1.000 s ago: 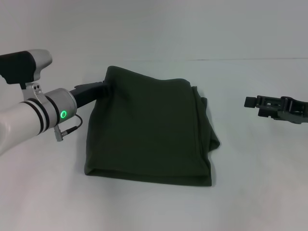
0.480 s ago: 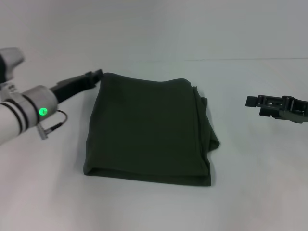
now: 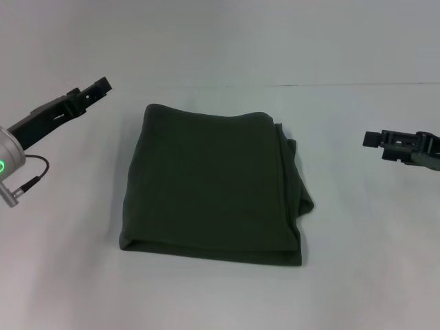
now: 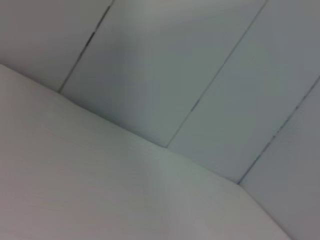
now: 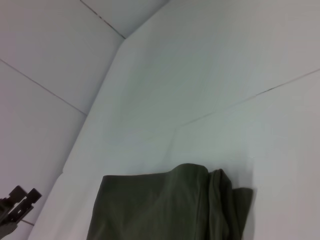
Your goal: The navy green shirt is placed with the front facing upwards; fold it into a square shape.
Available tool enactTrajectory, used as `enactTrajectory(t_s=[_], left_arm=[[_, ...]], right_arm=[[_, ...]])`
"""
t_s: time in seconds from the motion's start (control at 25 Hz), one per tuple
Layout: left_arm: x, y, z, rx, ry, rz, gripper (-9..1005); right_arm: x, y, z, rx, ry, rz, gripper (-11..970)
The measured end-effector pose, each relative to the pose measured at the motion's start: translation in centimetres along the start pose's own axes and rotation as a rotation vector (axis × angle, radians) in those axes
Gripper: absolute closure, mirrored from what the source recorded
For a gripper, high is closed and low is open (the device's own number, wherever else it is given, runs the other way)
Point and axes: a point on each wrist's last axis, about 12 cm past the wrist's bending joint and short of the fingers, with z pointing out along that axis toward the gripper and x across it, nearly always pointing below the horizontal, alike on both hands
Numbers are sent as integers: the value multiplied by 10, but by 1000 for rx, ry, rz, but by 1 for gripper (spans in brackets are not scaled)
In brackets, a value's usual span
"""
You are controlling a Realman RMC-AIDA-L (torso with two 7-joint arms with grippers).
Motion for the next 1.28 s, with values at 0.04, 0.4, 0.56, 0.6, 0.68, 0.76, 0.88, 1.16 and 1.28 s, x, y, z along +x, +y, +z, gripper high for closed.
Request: enactTrajectory(t_s=[0.04, 0.4, 0.56, 0.6, 0.68, 0.76, 0.88, 1.16, 1.28], left_arm=[[0, -1, -1, 13, 1, 1, 331], [10, -10, -16, 143, 28, 0, 139], [16, -22, -29, 281, 46, 37, 74], [18, -25, -33, 314, 50, 44, 74], [22, -30, -44, 389, 61, 57, 75], [25, -35, -52, 457, 68, 65, 75], [29, -43, -66, 555, 75, 72, 75], [42, -51, -92, 699, 81, 188, 75], [48, -53, -95, 724, 114, 210, 75]], right_arm=[[-1, 0, -1, 0, -1, -2, 55], [-3, 0, -8, -20, -12, -11, 56], [-3, 5, -7, -60, -15, -63, 56], [-1, 8, -6, -88, -15, -95, 55], [4, 13, -5, -138, -31, -155, 55], [11, 19, -4, -205, -68, -235, 53], [27, 29, -4, -316, -131, -367, 50], [55, 40, -10, -438, -187, -613, 55], [63, 38, -10, -438, -130, -653, 56]])
